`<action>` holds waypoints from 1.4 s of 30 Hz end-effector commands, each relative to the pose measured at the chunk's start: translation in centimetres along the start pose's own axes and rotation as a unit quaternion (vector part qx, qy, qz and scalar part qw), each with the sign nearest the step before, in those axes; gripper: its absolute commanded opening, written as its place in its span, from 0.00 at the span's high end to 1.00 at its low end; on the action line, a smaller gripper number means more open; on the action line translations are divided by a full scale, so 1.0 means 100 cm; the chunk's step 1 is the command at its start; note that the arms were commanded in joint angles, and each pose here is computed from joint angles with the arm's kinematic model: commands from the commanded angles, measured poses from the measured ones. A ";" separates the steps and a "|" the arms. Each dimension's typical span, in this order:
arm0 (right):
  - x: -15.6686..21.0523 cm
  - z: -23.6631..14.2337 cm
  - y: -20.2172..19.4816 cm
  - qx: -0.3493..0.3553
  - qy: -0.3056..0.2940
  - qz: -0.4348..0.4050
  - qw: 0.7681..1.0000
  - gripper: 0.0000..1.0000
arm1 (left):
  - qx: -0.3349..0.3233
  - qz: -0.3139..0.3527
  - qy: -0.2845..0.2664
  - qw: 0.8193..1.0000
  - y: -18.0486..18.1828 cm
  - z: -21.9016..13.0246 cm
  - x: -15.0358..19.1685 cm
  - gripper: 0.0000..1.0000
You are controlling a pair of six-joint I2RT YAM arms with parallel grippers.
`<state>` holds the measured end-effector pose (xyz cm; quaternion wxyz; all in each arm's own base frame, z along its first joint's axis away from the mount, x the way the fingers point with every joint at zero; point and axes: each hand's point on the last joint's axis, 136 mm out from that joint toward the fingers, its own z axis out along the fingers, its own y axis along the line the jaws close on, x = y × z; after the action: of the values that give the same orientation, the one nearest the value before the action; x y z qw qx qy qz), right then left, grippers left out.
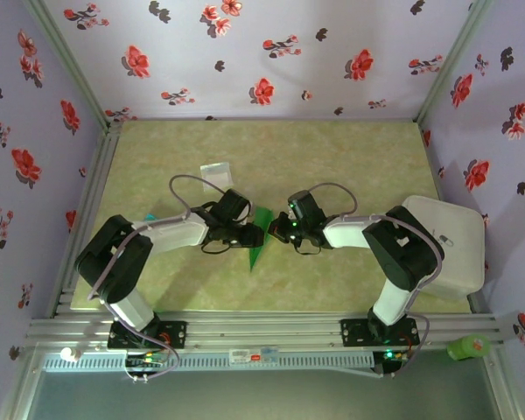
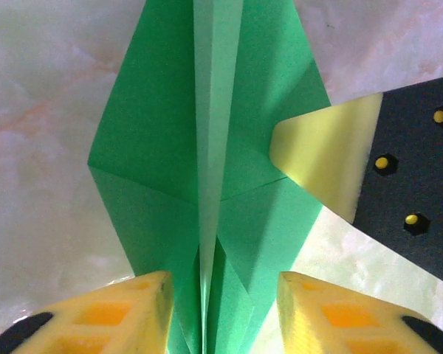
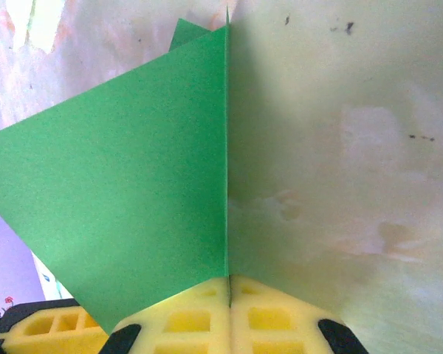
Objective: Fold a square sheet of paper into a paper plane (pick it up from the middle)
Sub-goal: Move a paper plane to the center of the table.
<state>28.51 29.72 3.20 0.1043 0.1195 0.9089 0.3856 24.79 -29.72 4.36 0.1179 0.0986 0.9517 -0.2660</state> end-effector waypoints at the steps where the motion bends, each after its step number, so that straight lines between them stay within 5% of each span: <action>1: 0.000 0.000 0.003 0.001 0.003 0.003 1.000 0.97 | 0.007 0.003 0.009 1.000 -0.004 0.005 0.004 0.63; 30: 0.001 -0.002 0.003 -0.001 0.002 0.000 1.000 0.92 | -0.043 0.030 0.048 0.997 0.004 0.029 0.003 0.81; 42: -0.010 -0.031 -0.001 0.041 -0.027 -0.031 0.998 0.69 | -0.118 0.016 0.032 0.992 0.021 0.019 -0.001 0.90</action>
<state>28.00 28.54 3.94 0.1095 0.1133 0.9177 0.3646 25.56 -30.01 1.90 0.0974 0.1189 0.9703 -0.1866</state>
